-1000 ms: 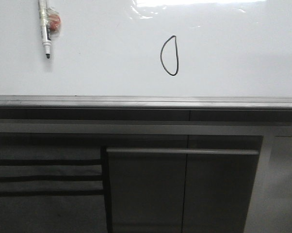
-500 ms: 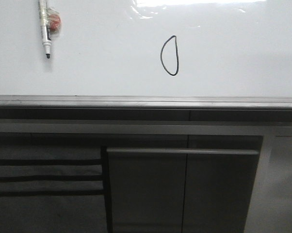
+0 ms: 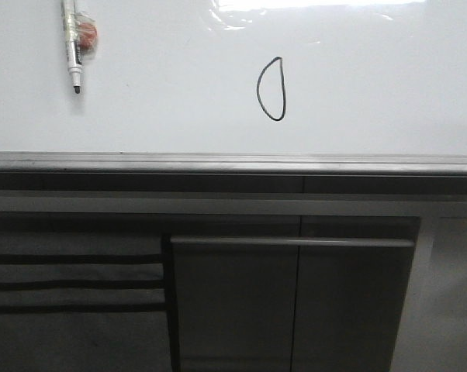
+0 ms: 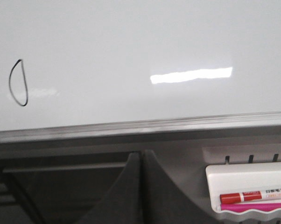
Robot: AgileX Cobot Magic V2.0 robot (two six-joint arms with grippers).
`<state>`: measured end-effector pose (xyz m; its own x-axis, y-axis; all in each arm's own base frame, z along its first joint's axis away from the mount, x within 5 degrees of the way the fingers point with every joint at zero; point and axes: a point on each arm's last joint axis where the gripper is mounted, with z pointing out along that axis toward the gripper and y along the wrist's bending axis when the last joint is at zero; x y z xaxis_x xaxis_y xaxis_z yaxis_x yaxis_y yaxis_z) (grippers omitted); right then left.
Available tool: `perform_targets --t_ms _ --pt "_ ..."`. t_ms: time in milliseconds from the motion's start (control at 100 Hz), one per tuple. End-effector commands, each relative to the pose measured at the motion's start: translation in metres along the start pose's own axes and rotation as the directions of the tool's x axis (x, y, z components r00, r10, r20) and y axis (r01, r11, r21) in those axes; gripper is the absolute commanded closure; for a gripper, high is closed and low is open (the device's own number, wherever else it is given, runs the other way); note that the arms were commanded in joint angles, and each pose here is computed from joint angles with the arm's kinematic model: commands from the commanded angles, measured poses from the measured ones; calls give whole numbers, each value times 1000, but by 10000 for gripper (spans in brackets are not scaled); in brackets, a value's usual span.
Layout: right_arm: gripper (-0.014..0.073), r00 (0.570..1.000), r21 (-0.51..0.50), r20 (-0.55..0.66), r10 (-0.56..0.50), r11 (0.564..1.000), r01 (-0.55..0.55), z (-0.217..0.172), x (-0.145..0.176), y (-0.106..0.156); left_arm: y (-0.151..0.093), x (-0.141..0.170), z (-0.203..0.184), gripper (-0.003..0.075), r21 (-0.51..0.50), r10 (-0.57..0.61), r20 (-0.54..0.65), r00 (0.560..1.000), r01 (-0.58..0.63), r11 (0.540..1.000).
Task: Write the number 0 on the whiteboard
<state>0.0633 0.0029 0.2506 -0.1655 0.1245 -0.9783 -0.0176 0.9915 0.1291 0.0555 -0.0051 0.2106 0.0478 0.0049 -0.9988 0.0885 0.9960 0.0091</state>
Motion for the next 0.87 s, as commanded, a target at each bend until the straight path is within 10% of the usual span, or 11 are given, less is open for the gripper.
perform_targets --t_ms 0,860 --pt "668 980 18 199 -19 1000 15 -3 3 -3 0 1 -1 741 -1 -15 63 998 15 1000" --pt "668 967 14 252 -35 999 32 -1 44 -8 0 1 -1 741 -1 -15 61 998 15 1000"
